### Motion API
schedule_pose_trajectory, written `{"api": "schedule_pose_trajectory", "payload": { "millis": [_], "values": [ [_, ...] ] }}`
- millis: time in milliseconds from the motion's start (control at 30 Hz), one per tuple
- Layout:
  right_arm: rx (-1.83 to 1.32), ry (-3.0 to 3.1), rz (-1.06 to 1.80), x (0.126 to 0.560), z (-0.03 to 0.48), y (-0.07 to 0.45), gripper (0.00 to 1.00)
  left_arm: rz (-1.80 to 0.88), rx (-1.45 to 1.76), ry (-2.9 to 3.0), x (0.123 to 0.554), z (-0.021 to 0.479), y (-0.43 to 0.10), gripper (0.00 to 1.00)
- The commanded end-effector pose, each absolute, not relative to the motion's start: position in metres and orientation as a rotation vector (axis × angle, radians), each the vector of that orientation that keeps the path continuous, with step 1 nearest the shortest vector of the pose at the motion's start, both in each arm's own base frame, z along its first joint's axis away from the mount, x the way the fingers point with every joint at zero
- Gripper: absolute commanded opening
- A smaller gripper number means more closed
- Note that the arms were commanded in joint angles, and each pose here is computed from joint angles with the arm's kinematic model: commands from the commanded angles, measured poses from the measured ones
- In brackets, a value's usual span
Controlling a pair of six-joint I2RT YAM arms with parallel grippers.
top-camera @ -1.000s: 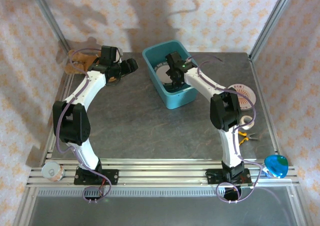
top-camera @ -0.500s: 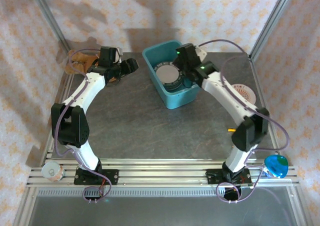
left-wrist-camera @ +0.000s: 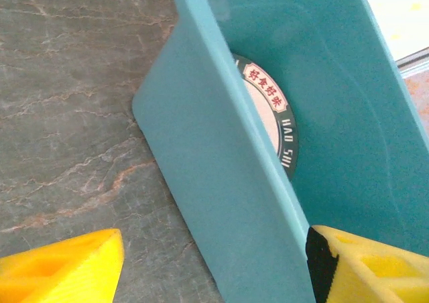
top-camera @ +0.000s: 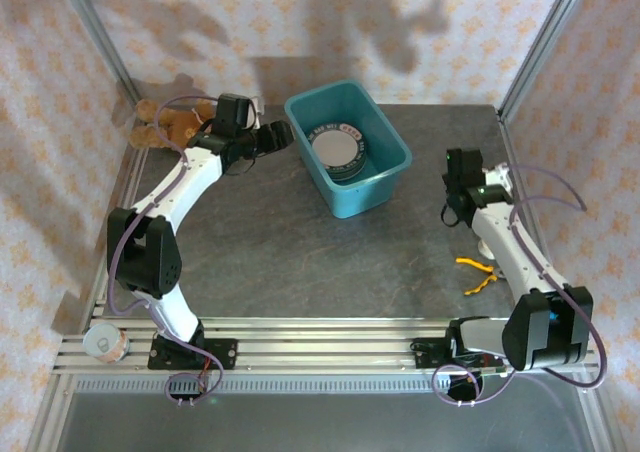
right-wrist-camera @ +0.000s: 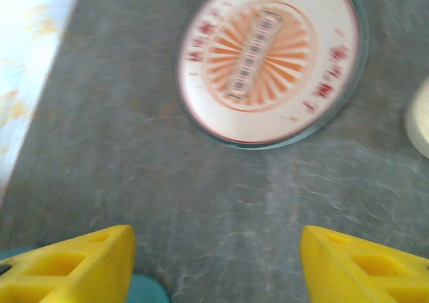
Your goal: Place the plates into the plastic bin on the countertop
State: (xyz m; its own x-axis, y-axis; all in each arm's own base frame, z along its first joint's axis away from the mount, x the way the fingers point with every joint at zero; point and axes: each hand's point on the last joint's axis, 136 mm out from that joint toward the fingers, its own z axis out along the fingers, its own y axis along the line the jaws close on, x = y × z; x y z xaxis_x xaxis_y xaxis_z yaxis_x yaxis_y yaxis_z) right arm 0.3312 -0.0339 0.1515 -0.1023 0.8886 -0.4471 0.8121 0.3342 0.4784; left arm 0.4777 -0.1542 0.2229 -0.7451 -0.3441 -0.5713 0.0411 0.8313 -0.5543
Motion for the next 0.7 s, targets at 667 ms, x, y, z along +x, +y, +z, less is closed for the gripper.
{"api": "schedule_pose_trajectory", "payload": {
  "millis": [667],
  "values": [
    [1.954,1.396,0.238,0.363,0.078,-0.084,0.64,-0.652,-0.049,2.214,0.453,0.281,-0.157,0.74]
  ]
}}
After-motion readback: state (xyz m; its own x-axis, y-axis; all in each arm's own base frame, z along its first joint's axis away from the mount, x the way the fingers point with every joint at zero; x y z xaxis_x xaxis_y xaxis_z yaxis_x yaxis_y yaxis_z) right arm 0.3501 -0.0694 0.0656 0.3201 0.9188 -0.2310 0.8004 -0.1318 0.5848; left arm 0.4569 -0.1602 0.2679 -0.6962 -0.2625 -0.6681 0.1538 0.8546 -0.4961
